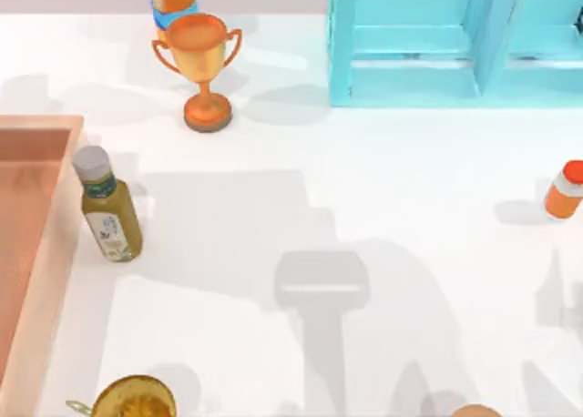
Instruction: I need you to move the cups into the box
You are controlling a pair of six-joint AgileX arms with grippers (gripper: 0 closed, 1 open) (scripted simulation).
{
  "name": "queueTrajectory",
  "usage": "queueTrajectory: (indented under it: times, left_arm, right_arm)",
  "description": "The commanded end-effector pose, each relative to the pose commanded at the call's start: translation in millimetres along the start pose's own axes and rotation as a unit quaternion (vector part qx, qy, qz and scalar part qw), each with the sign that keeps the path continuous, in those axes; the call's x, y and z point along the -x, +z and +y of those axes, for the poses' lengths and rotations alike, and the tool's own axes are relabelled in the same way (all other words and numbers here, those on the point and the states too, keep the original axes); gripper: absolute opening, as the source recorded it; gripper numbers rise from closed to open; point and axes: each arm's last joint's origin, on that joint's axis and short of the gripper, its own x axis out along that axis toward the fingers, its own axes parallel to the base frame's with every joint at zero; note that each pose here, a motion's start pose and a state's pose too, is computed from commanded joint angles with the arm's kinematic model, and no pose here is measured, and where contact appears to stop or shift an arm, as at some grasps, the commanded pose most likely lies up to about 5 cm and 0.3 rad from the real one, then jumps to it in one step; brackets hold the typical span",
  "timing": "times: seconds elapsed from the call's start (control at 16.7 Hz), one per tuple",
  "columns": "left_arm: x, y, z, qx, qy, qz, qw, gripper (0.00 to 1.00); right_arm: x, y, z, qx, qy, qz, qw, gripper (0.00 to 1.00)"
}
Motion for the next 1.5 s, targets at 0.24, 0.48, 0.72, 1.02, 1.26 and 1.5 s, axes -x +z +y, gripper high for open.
queueTrajectory:
  times: [0.24,0.48,0.72,1.02,1.26,1.5]
  left_arm:
    - [3,-35,54,0.005,-0.025,0.024,0.999,0.00]
    - [4,-47,68,0.008,-0.034,0.030,0.999,0.00]
    - [2,-46,68,0.006,-0.033,0.030,0.999,0.00]
    - [-25,-47,63,0.007,-0.032,0.028,0.999,0.00]
    - [-50,-50,58,0.007,-0.033,0.030,0.999,0.00]
    - [-60,-52,57,0.008,-0.034,0.030,0.999,0.00]
  right_arm:
    - [0,0,0,0.000,0.000,0.000,1.000,1.00]
    - [0,0,0,0.000,0.000,0.000,1.000,1.00]
    - [0,0,0,0.000,0.000,0.000,1.000,1.00]
    - [0,0,0,0.000,0.000,0.000,1.000,1.00]
    - [0,0,0,0.000,0.000,0.000,1.000,1.00]
    - [0,0,0,0.000,0.000,0.000,1.000,1.00]
